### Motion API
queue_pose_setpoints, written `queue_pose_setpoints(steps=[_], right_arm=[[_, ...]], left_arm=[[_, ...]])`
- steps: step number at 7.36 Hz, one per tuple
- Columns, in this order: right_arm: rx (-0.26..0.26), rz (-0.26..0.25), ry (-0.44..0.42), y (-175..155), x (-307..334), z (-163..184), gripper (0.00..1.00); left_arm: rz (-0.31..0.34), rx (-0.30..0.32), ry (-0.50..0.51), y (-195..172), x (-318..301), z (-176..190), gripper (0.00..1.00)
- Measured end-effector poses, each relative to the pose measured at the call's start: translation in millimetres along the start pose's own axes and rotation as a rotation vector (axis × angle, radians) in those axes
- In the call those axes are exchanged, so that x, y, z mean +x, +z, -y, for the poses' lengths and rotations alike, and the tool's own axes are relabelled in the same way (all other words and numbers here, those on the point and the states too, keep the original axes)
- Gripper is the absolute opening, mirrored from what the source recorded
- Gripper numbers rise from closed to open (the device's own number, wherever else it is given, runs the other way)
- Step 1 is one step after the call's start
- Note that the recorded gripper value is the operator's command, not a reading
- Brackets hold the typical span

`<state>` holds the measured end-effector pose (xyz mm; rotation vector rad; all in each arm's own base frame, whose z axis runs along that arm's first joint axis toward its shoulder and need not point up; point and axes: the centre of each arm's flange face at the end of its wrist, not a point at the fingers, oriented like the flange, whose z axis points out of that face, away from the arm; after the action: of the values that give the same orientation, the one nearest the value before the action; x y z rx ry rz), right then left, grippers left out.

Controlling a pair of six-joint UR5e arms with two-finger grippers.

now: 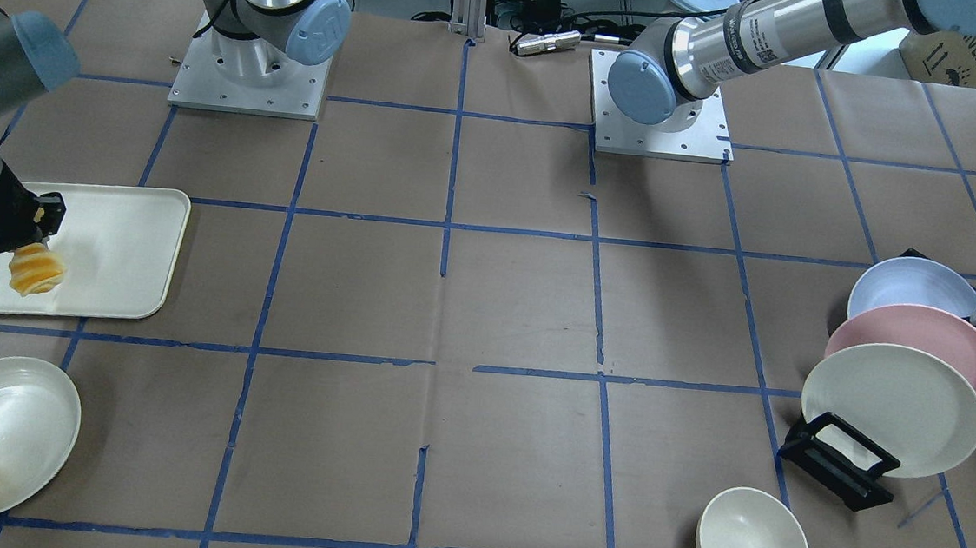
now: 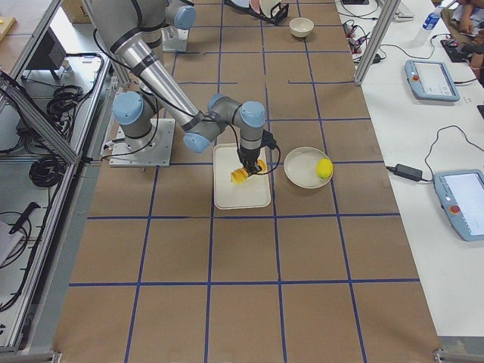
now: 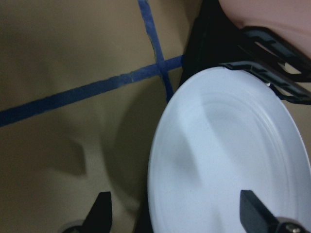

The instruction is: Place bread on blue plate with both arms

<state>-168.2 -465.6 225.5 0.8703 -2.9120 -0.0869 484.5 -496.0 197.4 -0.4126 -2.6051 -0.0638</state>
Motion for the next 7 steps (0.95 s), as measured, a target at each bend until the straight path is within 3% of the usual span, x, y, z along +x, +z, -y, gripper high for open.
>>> queue_pose_setpoints(steps=[1, 3, 5, 7], right_arm=[[-0.01, 0.025, 0.001, -14.9, 7.2, 1.3, 0.07], [-0.033, 0.079, 0.085, -42.1, -0.6, 0.3, 0.08], [-0.062, 0.097, 0.238, -109.9, -60.8, 11.6, 0.08], [-0.095, 0.106, 0.335, -176.8, -142.1, 32.9, 0.07]], left_arm=[[0.0, -0.004, 0.005, 0.5, -0.7, 0.1, 0.24], [0.006, -0.004, 0.008, -3.0, 0.9, 2.1, 0.11], [0.01, -0.002, 0.018, -6.1, 4.3, 8.2, 0.07], [0.039, 0.005, 0.03, -24.3, 13.2, 11.8, 0.07]])
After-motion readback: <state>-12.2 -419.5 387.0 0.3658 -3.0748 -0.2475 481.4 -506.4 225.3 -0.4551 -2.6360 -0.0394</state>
